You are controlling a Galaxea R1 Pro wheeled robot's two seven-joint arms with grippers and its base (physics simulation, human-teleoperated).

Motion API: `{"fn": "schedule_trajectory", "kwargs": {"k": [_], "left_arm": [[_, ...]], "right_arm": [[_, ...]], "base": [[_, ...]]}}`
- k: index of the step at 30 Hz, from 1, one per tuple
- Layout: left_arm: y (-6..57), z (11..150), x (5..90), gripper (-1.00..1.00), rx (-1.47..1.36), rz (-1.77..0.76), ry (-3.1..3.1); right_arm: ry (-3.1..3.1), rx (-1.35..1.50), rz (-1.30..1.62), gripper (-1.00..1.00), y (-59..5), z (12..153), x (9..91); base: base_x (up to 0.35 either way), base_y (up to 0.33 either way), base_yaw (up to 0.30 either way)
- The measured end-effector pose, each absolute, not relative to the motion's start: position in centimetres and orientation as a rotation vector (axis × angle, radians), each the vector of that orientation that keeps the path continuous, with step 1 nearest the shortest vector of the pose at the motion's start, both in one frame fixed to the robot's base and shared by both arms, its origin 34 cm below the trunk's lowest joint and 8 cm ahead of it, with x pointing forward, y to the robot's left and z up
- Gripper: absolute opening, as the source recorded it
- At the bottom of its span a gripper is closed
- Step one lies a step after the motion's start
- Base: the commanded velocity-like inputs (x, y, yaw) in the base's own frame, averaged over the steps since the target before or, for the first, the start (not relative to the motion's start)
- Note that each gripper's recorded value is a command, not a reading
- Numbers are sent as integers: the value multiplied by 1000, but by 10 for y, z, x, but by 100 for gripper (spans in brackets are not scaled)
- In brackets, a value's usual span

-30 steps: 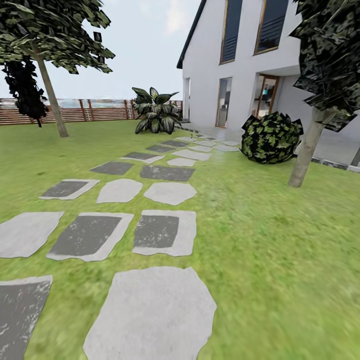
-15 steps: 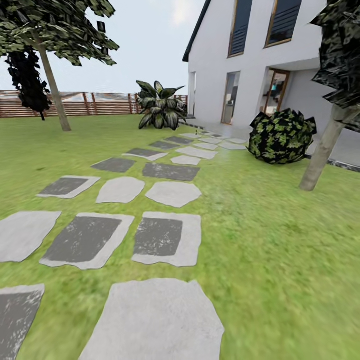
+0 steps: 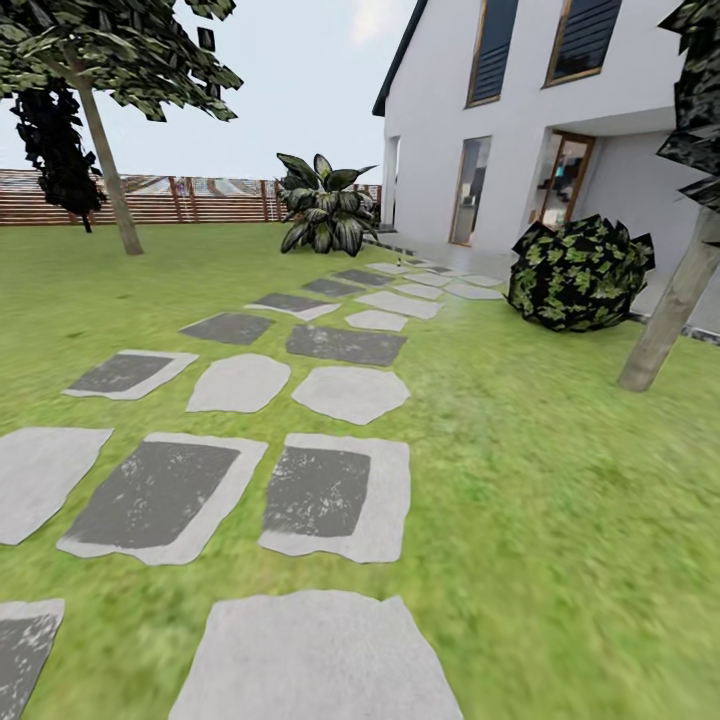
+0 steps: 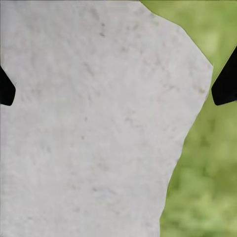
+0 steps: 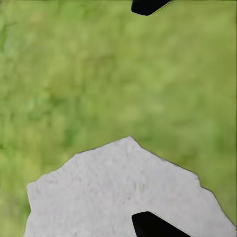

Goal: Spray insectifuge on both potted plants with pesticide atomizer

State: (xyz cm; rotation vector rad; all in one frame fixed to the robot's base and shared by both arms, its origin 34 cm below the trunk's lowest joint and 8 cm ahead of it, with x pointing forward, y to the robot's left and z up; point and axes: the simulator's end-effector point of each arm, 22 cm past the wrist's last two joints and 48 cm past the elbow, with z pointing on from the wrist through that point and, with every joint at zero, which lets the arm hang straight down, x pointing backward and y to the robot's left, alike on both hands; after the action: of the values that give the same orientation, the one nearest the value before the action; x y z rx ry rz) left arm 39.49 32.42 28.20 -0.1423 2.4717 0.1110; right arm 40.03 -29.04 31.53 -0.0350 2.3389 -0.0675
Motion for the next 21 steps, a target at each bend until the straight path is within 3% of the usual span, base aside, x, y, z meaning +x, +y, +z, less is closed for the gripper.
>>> {"fn": "schedule_trajectory", "kwargs": {"k": [21], "left_arm": [[325,282,395,100,-146,112,2471]], "right_arm": [[2341,-44,-58,100,-287,315,400]], "base": [[339,0,0]]}}
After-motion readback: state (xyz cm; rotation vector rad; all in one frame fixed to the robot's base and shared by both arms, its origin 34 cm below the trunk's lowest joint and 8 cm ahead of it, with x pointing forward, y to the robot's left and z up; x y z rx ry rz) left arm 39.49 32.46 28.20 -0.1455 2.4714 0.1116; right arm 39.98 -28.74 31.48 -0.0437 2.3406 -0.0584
